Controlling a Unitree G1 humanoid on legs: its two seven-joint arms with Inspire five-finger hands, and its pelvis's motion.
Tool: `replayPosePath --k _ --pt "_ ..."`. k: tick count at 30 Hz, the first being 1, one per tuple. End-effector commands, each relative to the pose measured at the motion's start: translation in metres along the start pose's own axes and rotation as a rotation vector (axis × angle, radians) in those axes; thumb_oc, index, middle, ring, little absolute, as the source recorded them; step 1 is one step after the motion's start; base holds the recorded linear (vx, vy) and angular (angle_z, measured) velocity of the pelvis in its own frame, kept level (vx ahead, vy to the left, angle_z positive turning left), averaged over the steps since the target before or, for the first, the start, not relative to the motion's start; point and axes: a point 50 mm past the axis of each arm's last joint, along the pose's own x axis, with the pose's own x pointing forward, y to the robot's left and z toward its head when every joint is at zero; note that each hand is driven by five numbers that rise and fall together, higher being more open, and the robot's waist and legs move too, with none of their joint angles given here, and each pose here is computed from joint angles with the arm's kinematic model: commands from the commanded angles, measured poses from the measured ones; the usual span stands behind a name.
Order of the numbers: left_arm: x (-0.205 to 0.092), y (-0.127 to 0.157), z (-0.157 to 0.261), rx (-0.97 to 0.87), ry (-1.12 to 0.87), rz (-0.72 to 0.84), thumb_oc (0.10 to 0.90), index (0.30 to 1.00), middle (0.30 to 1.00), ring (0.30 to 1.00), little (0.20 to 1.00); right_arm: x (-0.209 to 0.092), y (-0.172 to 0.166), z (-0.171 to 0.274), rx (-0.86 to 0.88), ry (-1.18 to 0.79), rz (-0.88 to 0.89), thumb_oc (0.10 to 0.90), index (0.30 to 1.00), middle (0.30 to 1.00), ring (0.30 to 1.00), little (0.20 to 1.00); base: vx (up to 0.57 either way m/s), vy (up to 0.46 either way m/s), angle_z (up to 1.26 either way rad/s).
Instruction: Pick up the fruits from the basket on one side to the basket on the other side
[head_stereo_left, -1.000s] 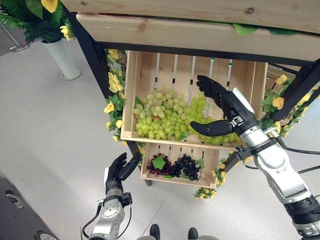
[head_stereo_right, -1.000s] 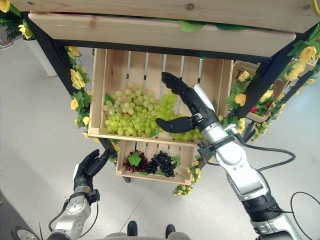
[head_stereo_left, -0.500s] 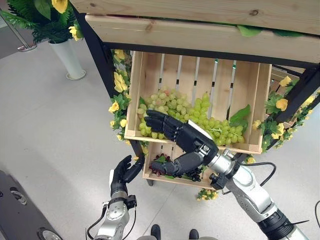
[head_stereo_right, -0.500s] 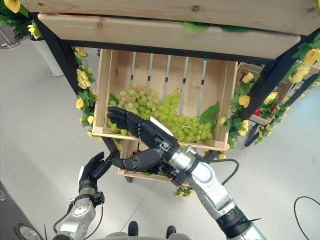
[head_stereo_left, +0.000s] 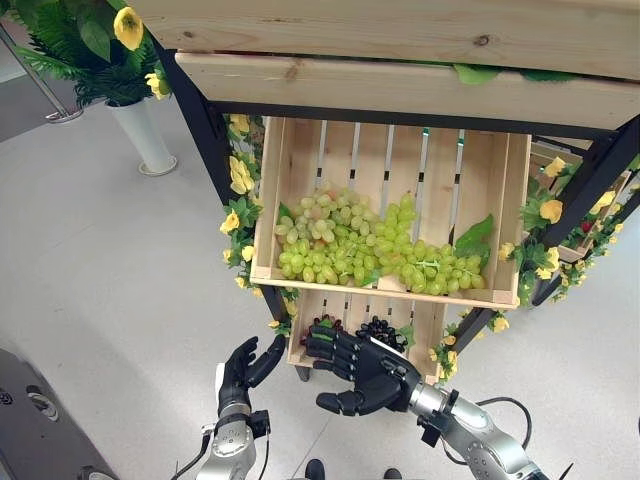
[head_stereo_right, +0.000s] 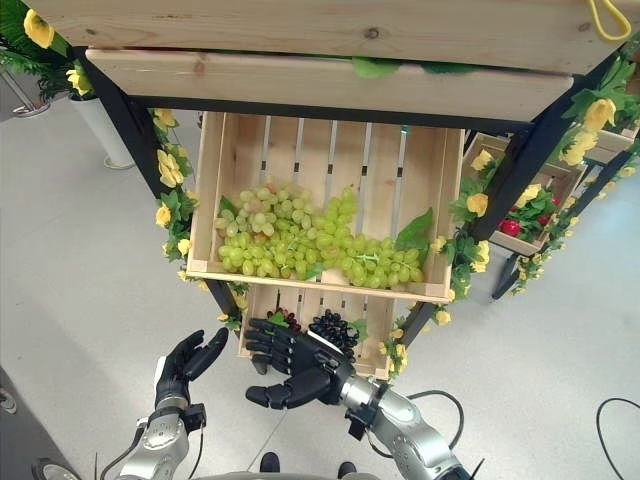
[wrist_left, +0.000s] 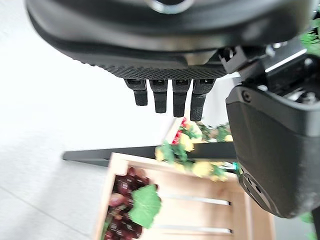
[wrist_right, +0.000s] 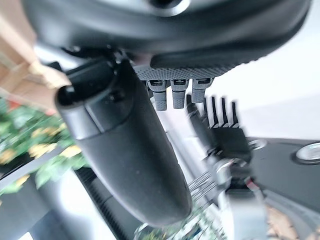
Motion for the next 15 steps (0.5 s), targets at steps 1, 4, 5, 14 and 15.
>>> replayPosePath --k 1,4,5,14,15 --pt "0.02 -0.005 0.034 0.018 -0.137 0.011 0.8 0.9 0.9 0.9 0.9 0.021 0.012 0.02 -0.089 -0.093 0.081 0.8 0.9 0.9 0.9 0.9 0.0 0.0 0.0" --pt "0.02 -0.001 0.019 0.058 -0.065 0.029 0.8 0.9 0.9 0.9 0.9 0.011 -0.009 -0.003 -0.115 0.019 -0.052 0.8 0.9 0.9 0.9 0.9 0.0 -0.011 0.0" --pt "0.02 -0.001 0.017 0.065 -0.057 0.032 0.8 0.9 0.9 0.9 0.9 0.01 -0.011 -0.006 -0.122 0.034 -0.07 0.8 0.9 0.9 0.9 0.9 0.01 -0.034 0.02" --pt "0.003 0.019 -0.049 0.306 0.268 0.021 0.8 0.9 0.9 0.9 0.9 -0.025 -0.047 -0.074 -0.051 0.327 -0.36 0.8 0.9 0.9 0.9 0.9 0.03 -0.108 0.05" --pt "0.002 0.02 -0.052 0.314 0.283 0.023 0.8 0.9 0.9 0.9 0.9 -0.026 -0.047 -0.076 -0.056 0.343 -0.361 0.8 0.9 0.9 0.9 0.9 0.03 -0.239 0.03"
